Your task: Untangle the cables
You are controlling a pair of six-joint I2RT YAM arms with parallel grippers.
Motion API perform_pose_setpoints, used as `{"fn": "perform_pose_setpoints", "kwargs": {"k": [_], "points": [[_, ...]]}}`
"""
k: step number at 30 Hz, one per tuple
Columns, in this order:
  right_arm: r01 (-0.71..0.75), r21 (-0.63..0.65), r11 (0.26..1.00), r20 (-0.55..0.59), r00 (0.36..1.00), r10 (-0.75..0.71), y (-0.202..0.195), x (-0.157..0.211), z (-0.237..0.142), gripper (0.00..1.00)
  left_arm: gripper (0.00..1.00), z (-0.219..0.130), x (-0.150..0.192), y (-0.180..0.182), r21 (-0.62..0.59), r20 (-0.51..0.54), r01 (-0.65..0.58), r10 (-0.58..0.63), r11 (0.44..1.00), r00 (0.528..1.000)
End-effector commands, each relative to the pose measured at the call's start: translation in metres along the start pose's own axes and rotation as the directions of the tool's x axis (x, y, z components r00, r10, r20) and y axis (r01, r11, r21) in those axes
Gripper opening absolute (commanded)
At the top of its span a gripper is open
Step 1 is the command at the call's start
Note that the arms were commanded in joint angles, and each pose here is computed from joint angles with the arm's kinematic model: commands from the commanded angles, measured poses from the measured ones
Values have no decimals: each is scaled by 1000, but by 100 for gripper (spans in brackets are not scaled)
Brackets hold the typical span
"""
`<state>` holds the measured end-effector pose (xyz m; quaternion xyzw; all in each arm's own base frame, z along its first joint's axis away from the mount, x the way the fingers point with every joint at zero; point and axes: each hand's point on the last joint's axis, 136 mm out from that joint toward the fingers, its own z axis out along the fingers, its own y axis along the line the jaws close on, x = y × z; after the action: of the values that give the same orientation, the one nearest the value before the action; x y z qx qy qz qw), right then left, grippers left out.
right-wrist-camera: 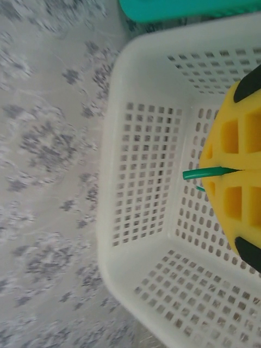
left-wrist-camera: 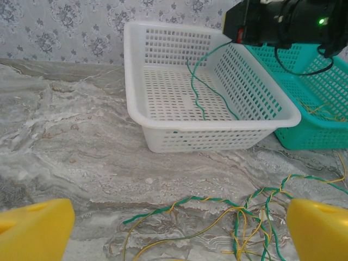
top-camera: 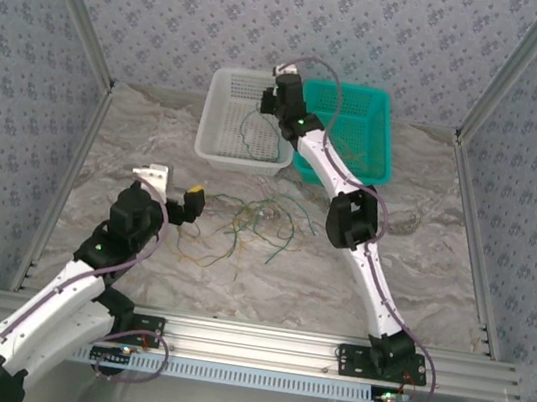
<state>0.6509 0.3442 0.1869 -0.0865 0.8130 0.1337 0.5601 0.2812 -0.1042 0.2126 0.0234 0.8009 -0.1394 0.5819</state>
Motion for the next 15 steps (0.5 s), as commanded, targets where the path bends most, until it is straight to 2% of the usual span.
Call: {"fn": "perform_pose_setpoints", "kwargs": {"k": [1,4,8,10,11,12,15], "points": [[44,17,999,36,998,-44,4,5,8,0,99,2,-17,-3,10,55,9,-10,1000,998],[39,-4,999,38,999,-39,9,11,12,0,99,5,-16,-3,5,48,6,-7,1000,999],[47,-16,999,64,997,-46,13,11,16,6,99,9,-15,-1,-9,47,6,-5,1000,999],[45,-23,999,71,997,-43,13,12,18,18,99,10,-15,-1,-12,45,7,-6,1000,999],[45,-24,999,75,996,-43,13,11,18,31,99,10,-15,-1,-11,47,8,-7,1000,999],[47,-29,998,81,996,-45,14,7,17,39,99,10,-16,-1,-12,48,10,-9,1000,999],[55,-56,997,108,993,-48,20,-12,9,48,99,10,-15,0,-17,51,14,-13,1000,999]]}}
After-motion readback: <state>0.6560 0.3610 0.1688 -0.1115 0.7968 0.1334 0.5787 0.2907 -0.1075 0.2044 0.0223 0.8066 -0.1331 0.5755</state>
